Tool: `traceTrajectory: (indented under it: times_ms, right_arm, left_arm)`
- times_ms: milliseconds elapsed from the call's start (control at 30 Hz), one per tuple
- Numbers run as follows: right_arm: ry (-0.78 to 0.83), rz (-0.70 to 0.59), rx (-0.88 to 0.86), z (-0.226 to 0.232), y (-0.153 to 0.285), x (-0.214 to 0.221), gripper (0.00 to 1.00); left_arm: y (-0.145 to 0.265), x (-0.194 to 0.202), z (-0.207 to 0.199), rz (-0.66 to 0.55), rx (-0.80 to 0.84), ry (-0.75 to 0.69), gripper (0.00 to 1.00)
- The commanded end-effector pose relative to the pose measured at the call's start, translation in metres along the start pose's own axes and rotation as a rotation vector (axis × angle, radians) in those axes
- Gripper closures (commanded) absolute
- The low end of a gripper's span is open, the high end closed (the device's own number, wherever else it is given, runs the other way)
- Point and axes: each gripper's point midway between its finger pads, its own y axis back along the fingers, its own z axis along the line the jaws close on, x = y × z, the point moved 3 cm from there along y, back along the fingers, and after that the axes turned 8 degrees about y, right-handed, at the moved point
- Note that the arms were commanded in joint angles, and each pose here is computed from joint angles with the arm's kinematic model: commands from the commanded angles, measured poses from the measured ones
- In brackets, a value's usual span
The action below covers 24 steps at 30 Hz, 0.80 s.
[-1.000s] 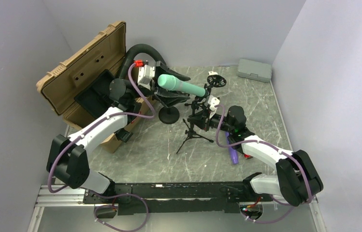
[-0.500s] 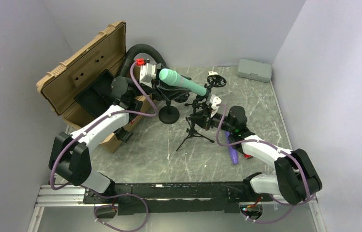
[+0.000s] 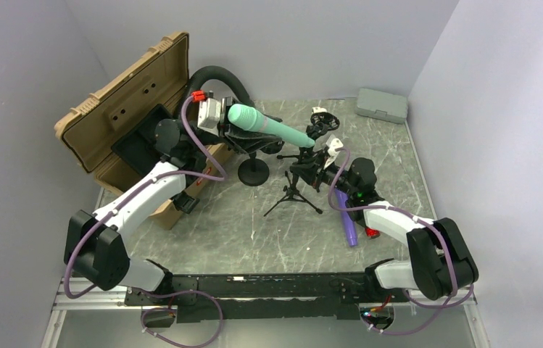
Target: Remove the microphone from the stand
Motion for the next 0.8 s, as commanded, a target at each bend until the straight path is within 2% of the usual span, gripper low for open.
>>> traceTrajectory:
  times_ms: [0, 200, 267, 333, 400, 533, 700, 767]
  right_arm:
    - [-0.086, 0.083, 0.033, -0.001, 0.006, 0.027, 1.0]
    - [-0.079, 0.076, -0.002, 0.004, 0.003, 0.016, 1.0]
    - [-0.072, 0.082, -0.004, 0.005, 0.002, 0.014, 0.92]
    - [-0.073, 0.095, -0.001, 0.006, 0.002, 0.014, 0.78]
    - [-0.072, 0.094, 0.002, 0.007, 0.003, 0.013, 0.69]
    - [-0.074, 0.1, -0.009, 0.01, 0.003, 0.01, 0.57]
    - [-0.063, 0.111, -0.012, 0.012, 0.006, 0.008, 0.49]
    - [-0.054, 0.115, -0.015, 0.013, 0.007, 0.005, 0.39]
  left_arm:
    - [0.003, -0.019, -0.009, -0.007, 0.017, -0.024, 1.0]
    - [0.009, -0.038, -0.006, 0.031, -0.017, -0.028, 1.0]
    - [0.013, -0.044, -0.004, 0.055, -0.043, -0.03, 1.0]
    - [0.018, -0.046, -0.002, 0.083, -0.083, -0.019, 1.0]
    - [0.023, -0.045, 0.001, 0.116, -0.124, -0.007, 1.0]
    - [0.033, -0.035, 0.006, 0.196, -0.2, 0.015, 1.0]
    - [0.04, -0.036, 0.008, 0.216, -0.244, 0.012, 1.0]
    - [0.041, -0.038, 0.008, 0.22, -0.255, 0.013, 1.0]
